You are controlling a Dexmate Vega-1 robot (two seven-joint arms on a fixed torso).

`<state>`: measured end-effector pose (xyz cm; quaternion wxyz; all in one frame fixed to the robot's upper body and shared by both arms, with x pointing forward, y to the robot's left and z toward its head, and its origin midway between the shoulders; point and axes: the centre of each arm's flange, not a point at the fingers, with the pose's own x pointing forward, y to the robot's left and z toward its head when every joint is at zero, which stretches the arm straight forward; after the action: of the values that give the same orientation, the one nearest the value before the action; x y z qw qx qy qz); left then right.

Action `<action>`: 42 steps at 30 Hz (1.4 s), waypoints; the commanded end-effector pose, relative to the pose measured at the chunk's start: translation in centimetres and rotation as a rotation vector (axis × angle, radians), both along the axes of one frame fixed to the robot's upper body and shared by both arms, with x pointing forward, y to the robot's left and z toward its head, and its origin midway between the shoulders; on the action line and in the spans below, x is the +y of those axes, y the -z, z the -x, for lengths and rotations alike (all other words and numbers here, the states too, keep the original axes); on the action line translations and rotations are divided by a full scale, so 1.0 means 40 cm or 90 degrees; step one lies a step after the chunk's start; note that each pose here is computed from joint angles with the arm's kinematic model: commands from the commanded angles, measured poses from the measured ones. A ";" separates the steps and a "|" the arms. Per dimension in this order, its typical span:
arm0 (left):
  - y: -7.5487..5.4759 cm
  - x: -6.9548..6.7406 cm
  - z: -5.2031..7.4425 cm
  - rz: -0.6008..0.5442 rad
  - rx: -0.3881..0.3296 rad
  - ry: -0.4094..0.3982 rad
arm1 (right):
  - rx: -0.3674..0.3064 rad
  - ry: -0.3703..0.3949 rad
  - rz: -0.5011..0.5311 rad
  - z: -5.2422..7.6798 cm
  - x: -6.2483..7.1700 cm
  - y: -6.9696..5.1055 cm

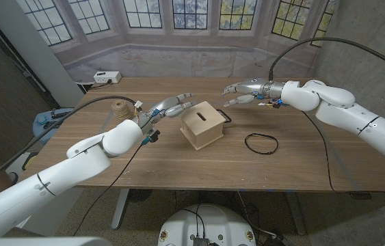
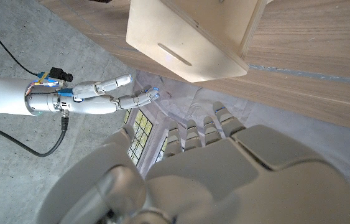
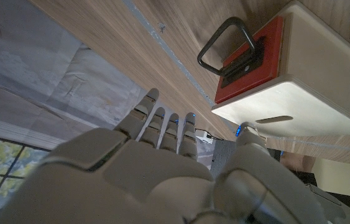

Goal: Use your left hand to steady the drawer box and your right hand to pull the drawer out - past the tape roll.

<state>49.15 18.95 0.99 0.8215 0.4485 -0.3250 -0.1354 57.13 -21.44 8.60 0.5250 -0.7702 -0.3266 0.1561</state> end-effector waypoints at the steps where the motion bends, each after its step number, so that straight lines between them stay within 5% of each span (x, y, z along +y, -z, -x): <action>1: -0.001 -0.012 0.000 -0.031 -0.005 -0.006 | -0.016 0.010 0.073 -0.005 -0.010 0.006; 42: -0.010 -0.047 -0.015 -0.047 0.000 -0.032 | -0.050 -0.059 0.316 -0.047 0.062 -0.018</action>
<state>49.55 17.42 1.32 0.8063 0.4847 -0.3134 -0.1293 58.37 -19.81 8.95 0.3365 -0.8580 -0.3265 0.2097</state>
